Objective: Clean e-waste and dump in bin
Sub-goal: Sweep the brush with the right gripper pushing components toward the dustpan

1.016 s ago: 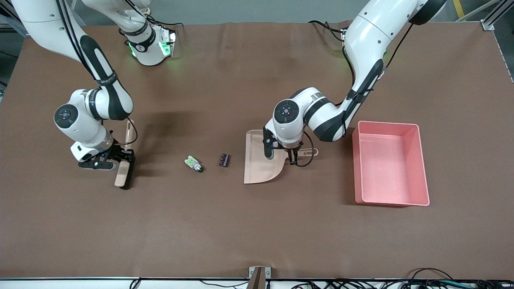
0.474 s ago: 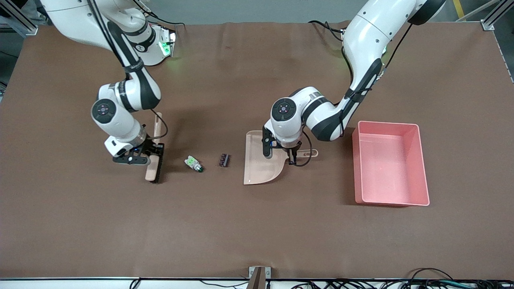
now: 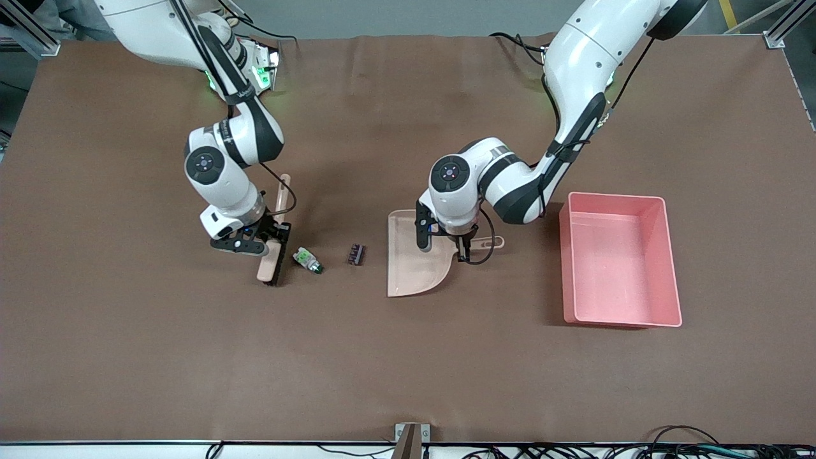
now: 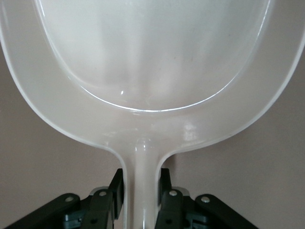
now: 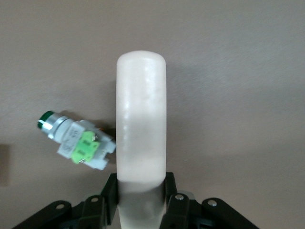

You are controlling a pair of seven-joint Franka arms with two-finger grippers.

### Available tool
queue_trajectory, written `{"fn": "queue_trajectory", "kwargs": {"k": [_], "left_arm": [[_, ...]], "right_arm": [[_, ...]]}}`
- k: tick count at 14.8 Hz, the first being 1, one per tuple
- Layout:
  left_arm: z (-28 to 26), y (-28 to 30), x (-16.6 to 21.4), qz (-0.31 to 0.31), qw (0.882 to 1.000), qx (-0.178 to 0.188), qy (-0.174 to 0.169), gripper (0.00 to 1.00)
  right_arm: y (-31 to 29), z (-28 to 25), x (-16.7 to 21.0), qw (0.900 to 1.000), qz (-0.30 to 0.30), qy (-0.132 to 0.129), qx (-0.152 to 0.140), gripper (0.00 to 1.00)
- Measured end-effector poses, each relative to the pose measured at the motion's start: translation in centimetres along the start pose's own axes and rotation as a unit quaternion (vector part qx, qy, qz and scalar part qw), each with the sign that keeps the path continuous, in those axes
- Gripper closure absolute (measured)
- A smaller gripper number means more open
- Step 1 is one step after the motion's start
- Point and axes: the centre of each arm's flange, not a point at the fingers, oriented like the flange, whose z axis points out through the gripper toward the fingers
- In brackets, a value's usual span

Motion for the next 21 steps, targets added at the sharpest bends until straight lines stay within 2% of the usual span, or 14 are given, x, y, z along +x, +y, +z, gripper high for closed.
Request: {"fn": "queue_trajectory", "kwargs": {"k": [10, 21], "left_arm": [[-0.3, 1.2, 1.3, 0.013, 1.000, -0.003, -0.012, 0.67], [-0.2, 1.1, 1.7, -0.004, 1.000, -0.003, -0.015, 0.67]], "right_arm": [[-5.7, 0.3, -1.8, 1.000, 0.022, 0.003, 0.015, 0.57], [-11.3, 1.5, -2.8, 0.999, 0.003, 0.007, 0.040, 0.57]]}}
